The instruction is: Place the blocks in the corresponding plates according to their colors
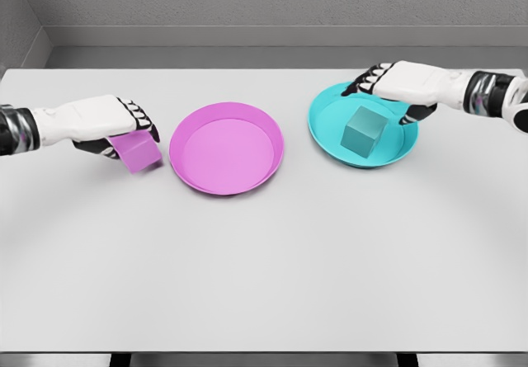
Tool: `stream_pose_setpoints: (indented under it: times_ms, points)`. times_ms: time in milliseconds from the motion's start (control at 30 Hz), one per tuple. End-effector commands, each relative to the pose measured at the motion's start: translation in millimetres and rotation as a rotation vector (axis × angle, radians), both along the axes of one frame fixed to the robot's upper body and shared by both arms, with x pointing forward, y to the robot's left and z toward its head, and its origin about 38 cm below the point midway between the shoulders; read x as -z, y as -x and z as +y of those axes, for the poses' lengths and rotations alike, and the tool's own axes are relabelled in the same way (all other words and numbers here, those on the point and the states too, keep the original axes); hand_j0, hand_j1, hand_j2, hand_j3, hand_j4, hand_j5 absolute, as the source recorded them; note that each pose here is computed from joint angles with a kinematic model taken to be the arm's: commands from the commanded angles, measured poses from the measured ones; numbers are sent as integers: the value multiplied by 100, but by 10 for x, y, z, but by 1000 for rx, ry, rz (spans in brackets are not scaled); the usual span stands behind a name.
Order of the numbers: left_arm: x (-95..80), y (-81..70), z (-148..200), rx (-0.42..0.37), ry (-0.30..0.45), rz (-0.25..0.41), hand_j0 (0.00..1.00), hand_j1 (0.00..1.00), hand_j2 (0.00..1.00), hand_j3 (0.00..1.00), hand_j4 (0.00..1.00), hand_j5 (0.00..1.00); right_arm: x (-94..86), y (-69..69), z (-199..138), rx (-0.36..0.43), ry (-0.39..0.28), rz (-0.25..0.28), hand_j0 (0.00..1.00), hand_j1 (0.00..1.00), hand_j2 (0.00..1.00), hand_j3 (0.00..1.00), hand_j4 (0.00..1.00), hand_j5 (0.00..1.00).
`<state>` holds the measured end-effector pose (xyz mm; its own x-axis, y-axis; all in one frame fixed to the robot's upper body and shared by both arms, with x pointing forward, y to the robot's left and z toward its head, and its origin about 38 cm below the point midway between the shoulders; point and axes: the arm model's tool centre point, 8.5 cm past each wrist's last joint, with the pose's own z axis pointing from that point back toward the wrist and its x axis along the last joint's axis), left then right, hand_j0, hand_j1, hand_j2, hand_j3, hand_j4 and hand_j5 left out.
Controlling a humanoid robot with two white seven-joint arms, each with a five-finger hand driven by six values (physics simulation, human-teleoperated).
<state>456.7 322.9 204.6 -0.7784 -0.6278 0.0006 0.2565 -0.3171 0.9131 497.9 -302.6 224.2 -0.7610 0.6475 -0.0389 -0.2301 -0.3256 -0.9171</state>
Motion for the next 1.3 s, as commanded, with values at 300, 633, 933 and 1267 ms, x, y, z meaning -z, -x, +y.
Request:
stream_pose_setpoints:
  times_ms: [300, 633, 933, 1267]
  points:
    - [-226, -124, -227, 36, 40, -47, 61, 61, 61, 61, 61, 61, -732, 485, -686, 52, -147, -270, 99, 99, 99, 99, 99, 99]
    - [-468, -308, -1104, 183, 108, -96, 61, 61, 61, 61, 61, 61, -503, 899, -881, 110, -268, -282, 99, 99, 99, 99, 99, 99]
    - [-627, -337, -1038, 175, 102, -122, 100, 100, 100, 100, 100, 100, -350, 1080, -914, 135, -317, -273, 99, 99, 99, 99, 99, 99]
    - [-741, -244, -96, -5, 103, -110, 100, 100, 100, 100, 100, 100, -208, 1234, -946, 174, -375, -265, 99, 99, 99, 99, 99, 99]
